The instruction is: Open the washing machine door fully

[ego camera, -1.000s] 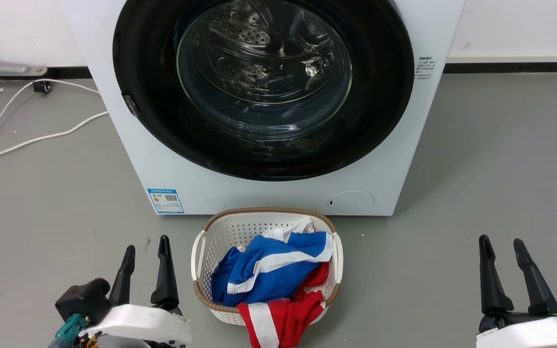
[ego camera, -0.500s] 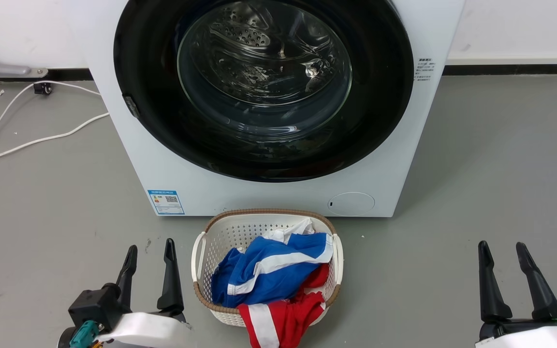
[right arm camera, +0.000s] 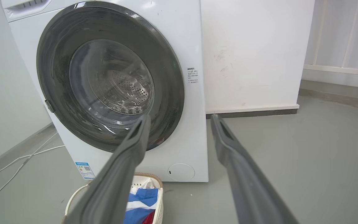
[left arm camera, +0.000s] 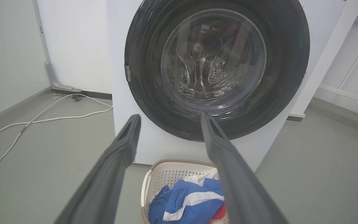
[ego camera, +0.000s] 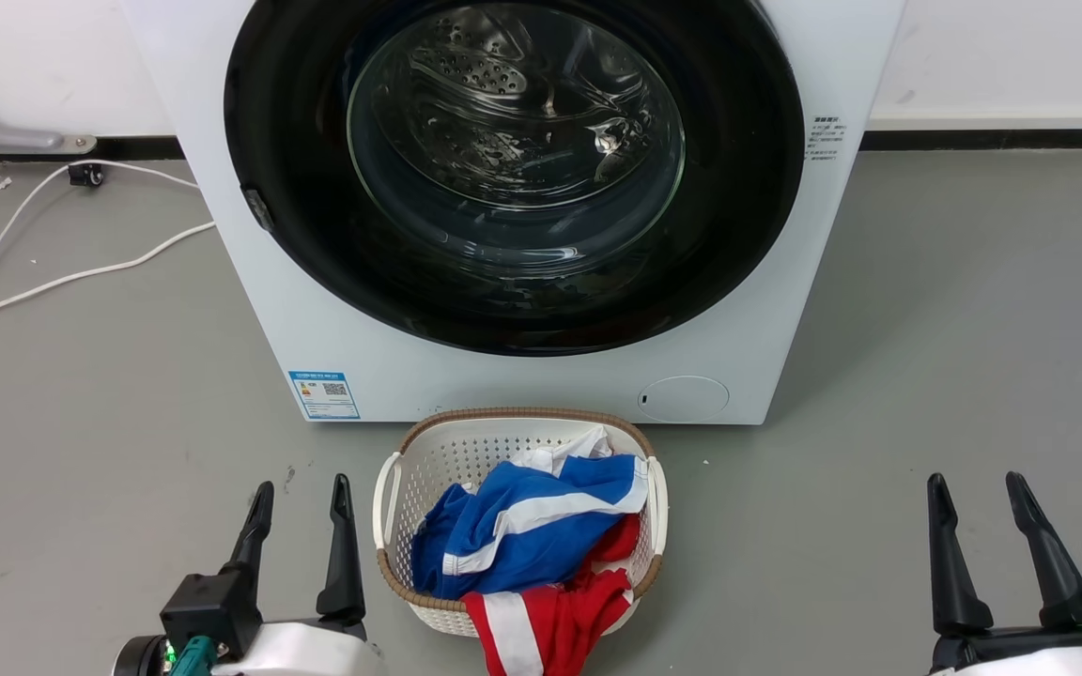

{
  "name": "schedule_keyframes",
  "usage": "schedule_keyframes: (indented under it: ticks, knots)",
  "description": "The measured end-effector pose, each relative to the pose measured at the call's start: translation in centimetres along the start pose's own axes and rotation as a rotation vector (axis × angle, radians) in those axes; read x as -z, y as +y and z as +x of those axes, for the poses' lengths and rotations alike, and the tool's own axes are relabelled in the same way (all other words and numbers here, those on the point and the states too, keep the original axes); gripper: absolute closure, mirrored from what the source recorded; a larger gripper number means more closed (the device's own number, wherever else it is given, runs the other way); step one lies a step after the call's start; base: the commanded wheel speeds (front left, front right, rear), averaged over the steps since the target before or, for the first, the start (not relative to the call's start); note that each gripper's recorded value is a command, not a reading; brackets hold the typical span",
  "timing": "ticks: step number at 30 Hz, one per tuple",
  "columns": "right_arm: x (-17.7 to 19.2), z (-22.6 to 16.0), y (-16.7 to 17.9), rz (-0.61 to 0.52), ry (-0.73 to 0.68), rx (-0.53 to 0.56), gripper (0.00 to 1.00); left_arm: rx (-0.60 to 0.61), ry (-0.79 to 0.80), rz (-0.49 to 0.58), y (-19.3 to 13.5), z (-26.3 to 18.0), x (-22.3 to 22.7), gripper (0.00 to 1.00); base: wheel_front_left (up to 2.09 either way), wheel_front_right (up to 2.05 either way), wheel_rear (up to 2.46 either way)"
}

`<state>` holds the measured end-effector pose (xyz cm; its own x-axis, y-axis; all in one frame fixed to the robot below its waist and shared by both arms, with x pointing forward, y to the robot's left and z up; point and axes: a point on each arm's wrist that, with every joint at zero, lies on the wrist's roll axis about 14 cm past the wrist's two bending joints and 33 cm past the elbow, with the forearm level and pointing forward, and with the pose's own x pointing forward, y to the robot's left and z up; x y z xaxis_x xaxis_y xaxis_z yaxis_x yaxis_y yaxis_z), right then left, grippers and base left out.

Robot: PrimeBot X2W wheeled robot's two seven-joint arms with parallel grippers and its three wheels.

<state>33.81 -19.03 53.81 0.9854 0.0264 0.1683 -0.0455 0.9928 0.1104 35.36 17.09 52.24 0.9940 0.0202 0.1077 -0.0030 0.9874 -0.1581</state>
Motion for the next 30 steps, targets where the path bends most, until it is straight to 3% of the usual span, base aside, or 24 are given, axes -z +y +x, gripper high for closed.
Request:
schedule_keyframes:
  ticks: [17,30]
  knots:
    - [0.7,-1.0,-0.1,-0.071,0.015,-0.006,0.0,0.016,0.0,0.111,-0.1,-0.8,0.6,0.0,0.0,0.0,0.0]
    - [1.2,-1.1,0.0,-0.061,0.029,-0.009,0.0,-0.002,0.026,0.089,0.4,-1.0,1.5,0.0,0.0,0.0,0.0]
